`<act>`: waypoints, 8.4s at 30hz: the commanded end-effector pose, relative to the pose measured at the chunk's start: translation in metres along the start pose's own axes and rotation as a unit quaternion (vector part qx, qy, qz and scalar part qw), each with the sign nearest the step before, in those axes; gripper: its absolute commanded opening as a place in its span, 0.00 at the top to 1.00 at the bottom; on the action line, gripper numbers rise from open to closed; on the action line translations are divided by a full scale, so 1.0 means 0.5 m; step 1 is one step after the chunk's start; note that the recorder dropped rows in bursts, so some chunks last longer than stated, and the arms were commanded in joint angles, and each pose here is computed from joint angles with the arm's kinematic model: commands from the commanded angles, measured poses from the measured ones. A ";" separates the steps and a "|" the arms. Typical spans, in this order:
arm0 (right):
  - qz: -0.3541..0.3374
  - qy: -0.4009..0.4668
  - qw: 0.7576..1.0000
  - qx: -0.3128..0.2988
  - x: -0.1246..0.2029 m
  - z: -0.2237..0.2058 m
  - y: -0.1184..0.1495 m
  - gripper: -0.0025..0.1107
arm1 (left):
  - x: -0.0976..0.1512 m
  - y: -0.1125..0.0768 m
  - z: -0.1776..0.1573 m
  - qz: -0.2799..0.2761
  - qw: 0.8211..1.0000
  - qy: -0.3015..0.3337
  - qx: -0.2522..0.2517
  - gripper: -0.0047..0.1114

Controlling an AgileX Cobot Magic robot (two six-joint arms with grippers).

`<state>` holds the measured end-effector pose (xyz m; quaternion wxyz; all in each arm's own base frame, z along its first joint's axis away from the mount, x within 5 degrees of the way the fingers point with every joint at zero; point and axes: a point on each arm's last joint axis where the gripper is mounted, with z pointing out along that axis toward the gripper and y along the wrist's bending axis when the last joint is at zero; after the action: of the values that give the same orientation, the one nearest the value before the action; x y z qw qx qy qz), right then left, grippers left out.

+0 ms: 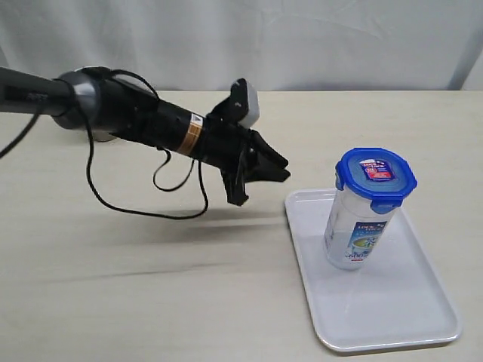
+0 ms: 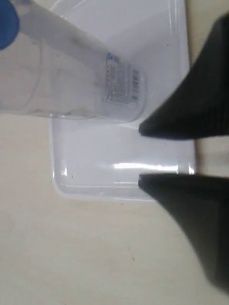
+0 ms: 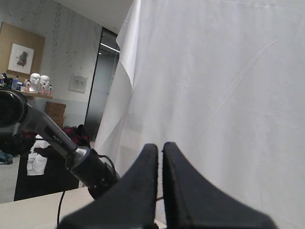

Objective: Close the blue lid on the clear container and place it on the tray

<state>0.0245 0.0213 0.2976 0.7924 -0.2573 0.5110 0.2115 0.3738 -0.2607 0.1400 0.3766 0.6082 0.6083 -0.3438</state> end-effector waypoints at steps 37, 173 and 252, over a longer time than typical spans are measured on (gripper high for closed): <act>0.002 0.002 1.000 -0.002 0.003 -0.001 0.001 0.94 | -0.085 -0.213 -0.578 -0.220 0.786 -0.017 -0.578 0.96; 0.014 0.002 1.000 -0.001 0.003 -0.001 0.001 0.94 | 0.156 -0.622 -0.527 -0.257 0.706 -0.081 -0.655 0.96; -0.143 0.004 0.932 0.333 0.105 -0.034 -0.044 0.94 | 0.157 -0.622 -0.528 -0.280 0.695 -0.101 -0.654 0.96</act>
<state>0.0452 -0.0032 0.2513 0.8594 -0.0221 0.5086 -0.0479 0.0542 0.0008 0.1855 0.6227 -0.0254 0.7821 -0.0068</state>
